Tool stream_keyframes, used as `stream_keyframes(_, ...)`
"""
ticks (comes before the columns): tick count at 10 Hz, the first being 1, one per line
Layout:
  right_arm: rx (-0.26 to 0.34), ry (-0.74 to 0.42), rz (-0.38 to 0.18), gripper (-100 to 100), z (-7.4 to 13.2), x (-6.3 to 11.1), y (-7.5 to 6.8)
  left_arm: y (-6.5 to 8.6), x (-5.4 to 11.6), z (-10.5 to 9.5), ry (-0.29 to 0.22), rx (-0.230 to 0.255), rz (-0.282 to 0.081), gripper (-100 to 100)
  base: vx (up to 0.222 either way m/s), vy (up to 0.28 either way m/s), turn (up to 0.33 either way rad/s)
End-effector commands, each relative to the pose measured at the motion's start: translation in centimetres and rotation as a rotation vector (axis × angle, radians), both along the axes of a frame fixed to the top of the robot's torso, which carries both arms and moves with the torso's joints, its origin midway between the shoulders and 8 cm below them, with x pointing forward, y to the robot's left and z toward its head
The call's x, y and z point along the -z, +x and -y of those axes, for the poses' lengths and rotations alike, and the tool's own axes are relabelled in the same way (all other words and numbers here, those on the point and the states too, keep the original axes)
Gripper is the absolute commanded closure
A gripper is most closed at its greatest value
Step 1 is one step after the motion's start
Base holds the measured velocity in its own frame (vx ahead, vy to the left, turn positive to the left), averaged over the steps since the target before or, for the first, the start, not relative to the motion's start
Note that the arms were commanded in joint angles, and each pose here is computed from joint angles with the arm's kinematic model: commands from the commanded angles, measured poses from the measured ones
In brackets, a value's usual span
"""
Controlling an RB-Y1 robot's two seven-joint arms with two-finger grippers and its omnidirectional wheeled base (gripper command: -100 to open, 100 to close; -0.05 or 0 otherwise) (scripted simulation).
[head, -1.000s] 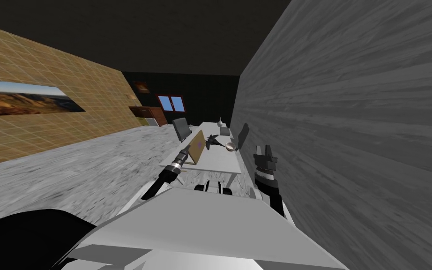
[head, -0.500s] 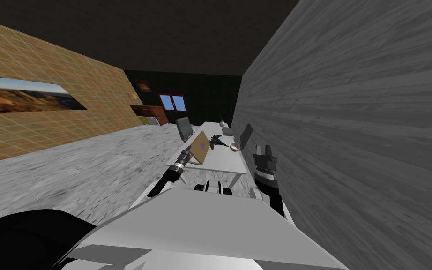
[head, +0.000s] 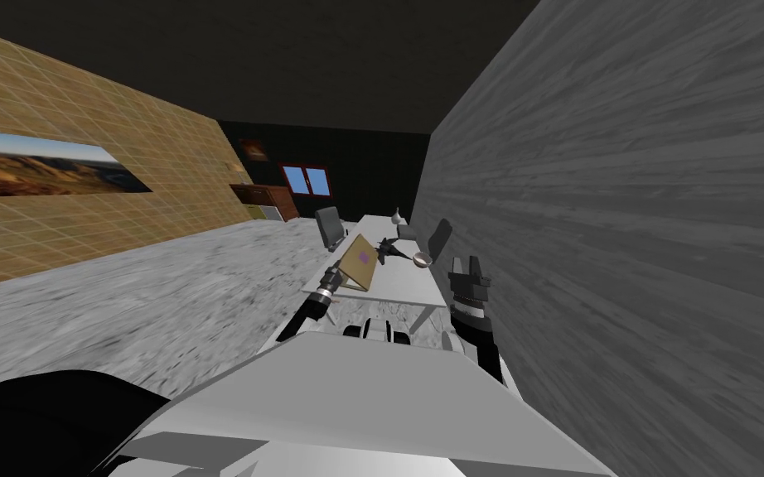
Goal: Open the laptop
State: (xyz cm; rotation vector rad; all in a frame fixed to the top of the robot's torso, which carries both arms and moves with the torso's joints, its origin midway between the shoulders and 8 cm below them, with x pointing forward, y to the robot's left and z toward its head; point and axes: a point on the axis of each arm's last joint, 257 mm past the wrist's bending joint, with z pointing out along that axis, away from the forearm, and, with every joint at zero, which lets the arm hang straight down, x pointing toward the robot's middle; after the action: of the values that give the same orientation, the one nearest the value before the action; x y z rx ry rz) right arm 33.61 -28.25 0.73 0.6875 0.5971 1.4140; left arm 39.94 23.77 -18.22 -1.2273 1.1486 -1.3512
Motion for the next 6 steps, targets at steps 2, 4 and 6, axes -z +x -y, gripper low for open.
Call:
stream_keyframes(2,0.000,0.000,0.000,0,0.0,0.0,0.0,0.6,1.3,0.7,-0.092,0.001,-0.009,100,-0.017,0.076,-0.009)
stream_keyframes(4,0.000,0.000,0.000,0,0.0,0.0,0.0,1.3,2.7,1.5,-0.183,0.004,-0.005,100,-0.014,0.065,-0.017)
stream_keyframes(6,0.000,0.000,0.000,0,0.0,0.0,0.0,0.9,2.6,1.6,-0.196,0.005,-0.008,-100,-0.019,0.069,-0.013)
